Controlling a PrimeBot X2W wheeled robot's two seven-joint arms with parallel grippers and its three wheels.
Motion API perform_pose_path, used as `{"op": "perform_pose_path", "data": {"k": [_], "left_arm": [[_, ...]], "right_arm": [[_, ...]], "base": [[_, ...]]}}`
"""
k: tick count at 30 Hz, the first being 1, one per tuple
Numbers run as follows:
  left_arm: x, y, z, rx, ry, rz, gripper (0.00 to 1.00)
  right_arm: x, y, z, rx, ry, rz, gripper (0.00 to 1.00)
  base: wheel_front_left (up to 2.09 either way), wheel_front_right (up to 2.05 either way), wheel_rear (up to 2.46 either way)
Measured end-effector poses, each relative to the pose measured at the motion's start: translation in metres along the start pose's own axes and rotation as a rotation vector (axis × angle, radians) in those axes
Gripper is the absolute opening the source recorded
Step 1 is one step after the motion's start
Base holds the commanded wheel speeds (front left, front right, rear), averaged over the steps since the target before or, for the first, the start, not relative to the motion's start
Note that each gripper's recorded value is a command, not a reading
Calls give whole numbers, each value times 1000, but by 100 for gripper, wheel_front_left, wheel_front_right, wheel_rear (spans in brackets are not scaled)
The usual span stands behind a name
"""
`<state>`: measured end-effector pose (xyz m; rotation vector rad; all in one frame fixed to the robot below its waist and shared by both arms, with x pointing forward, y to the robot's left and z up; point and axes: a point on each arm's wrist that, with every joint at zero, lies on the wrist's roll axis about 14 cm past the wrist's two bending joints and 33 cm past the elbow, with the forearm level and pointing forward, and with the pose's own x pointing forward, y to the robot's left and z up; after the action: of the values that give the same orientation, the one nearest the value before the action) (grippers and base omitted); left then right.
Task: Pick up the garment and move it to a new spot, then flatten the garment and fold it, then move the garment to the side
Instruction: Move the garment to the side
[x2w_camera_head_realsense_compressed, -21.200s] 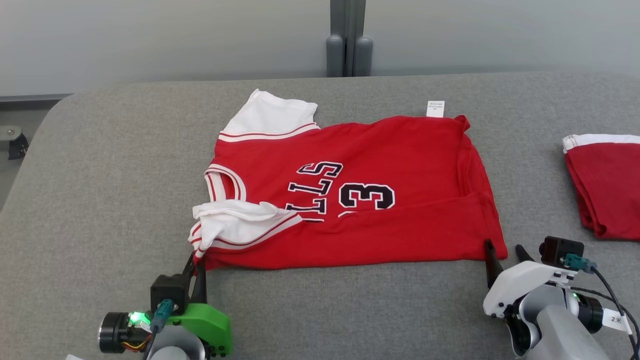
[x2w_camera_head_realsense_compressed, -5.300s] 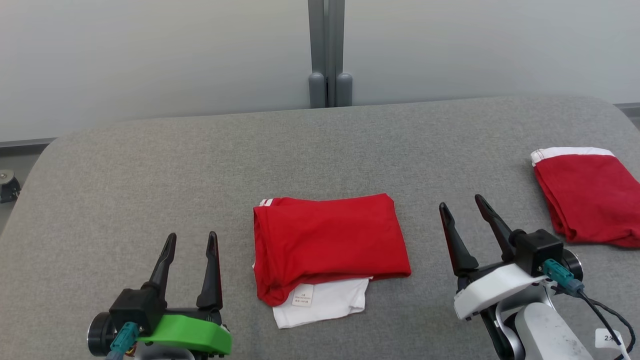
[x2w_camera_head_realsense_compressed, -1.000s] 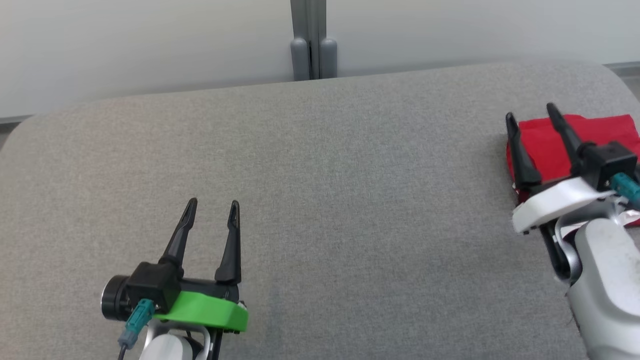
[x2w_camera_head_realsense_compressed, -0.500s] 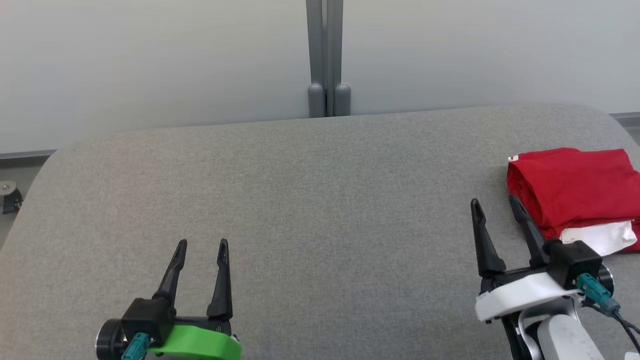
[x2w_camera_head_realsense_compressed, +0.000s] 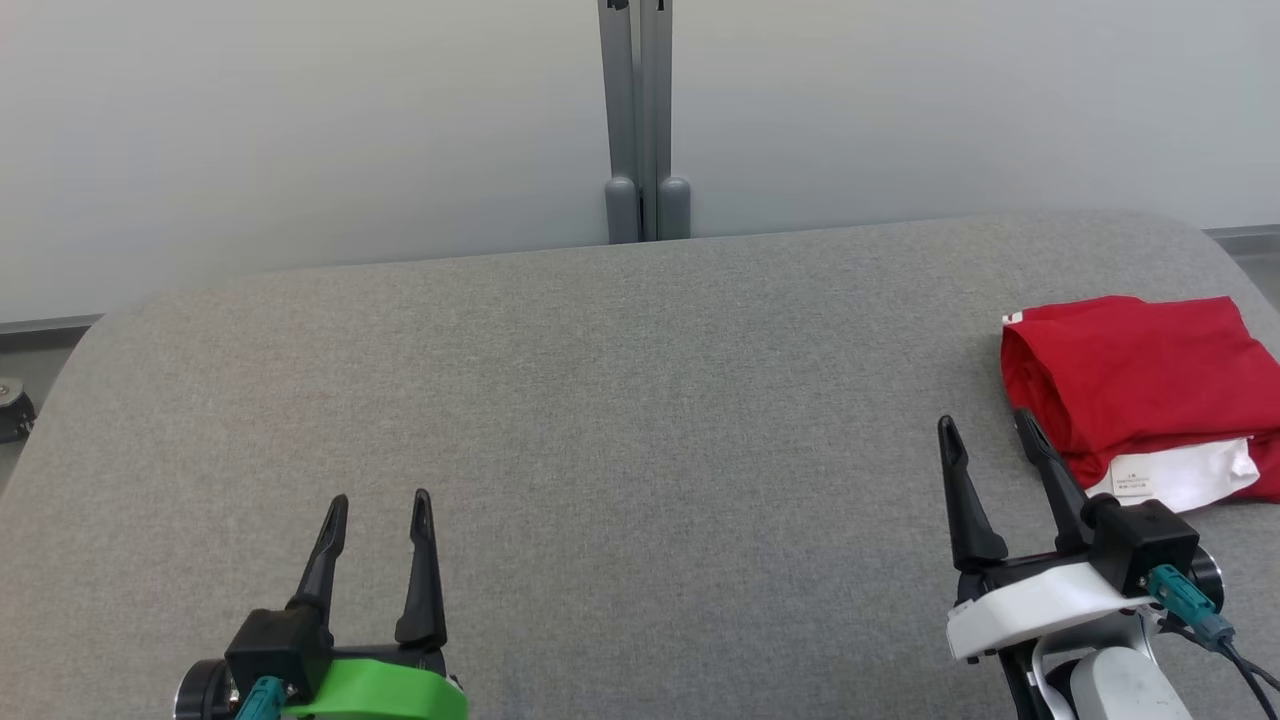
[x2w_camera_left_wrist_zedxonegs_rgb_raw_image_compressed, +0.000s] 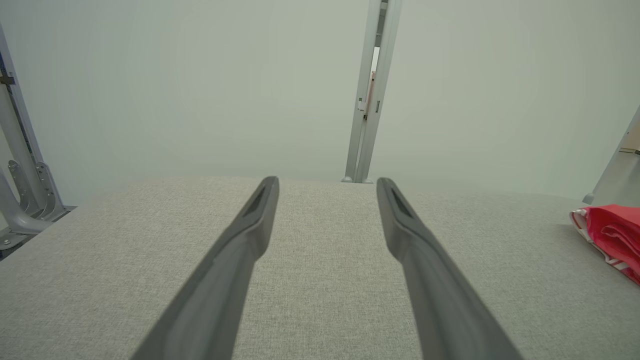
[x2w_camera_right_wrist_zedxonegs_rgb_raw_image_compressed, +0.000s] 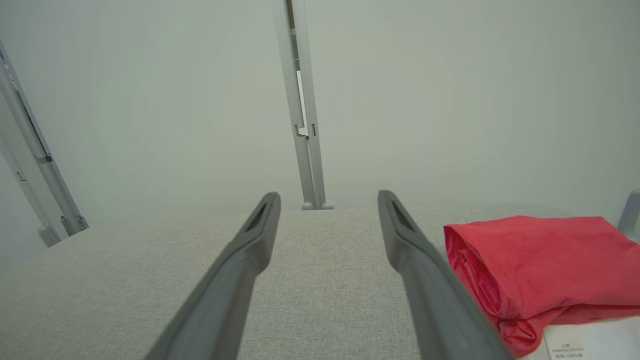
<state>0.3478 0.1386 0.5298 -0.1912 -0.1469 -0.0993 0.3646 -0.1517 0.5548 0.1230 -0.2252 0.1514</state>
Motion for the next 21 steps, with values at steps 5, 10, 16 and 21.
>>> {"op": "perform_pose_path", "data": {"k": [5,10,16,21], "left_arm": [[-1,2,-4,-10,13,7,100],[0,2,-3,-17,10,1,100],[2,2,3,-21,-9,-2,100],[3,0,1,-56,-5,-13,100]], "right_arm": [[0,-1,-1,0,3,-2,100],[0,-1,-2,0,7,-2,100],[2,3,-4,3,10,7,100],[2,4,-5,5,13,11,100]], "base": [[0,0,0],[0,0,0],[0,0,0],[0,0,0]]}}
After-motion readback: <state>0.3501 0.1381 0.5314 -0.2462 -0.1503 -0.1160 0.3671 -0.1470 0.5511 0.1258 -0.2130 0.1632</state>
